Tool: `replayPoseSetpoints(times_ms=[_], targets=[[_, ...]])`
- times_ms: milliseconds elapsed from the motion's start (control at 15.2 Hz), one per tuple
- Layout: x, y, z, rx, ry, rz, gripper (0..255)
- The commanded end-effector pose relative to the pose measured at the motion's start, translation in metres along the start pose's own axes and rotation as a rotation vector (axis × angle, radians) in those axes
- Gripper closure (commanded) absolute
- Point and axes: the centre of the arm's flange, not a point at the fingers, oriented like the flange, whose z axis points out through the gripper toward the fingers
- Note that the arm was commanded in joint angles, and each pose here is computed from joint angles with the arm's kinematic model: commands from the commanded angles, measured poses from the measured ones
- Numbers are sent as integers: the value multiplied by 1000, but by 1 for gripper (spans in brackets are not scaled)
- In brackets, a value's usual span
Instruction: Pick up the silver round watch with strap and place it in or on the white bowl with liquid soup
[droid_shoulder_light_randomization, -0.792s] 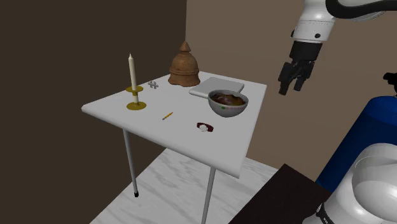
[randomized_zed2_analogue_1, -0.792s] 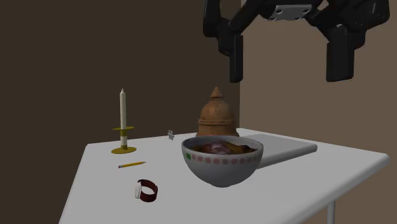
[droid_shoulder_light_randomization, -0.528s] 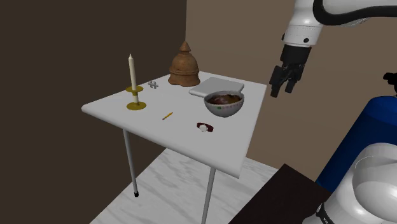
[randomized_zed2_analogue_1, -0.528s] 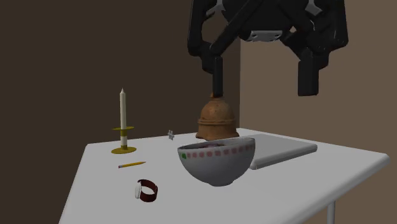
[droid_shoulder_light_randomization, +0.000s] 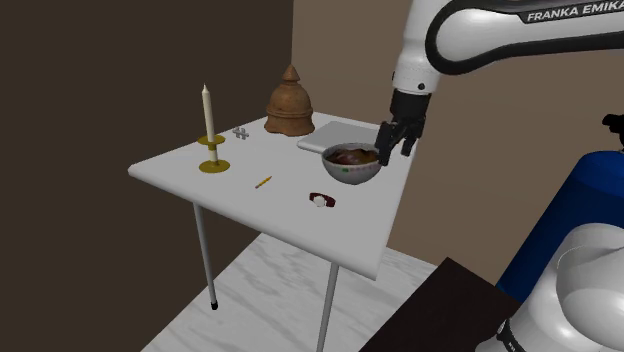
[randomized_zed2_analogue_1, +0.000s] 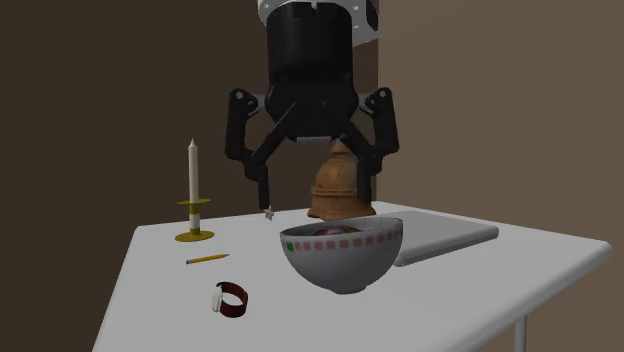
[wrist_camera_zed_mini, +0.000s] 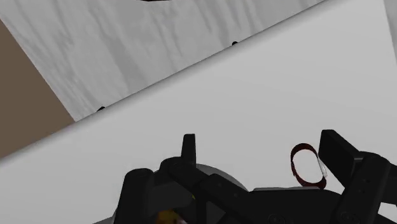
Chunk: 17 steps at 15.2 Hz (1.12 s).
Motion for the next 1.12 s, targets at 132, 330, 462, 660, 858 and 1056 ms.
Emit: replayPoseSetpoints(times_ms=[132, 330, 462, 660, 858, 1056], targets=[[32, -33, 22, -11, 18, -48, 0], [56, -59, 39, -19, 29, -84, 0], [72, -76, 50, -25, 37, -108, 0], [95, -103, 67, -34, 49, -144, 0], [118, -130, 84, -42, 61, -179, 0], [127, -142, 96, -46, 66, -194, 0]])
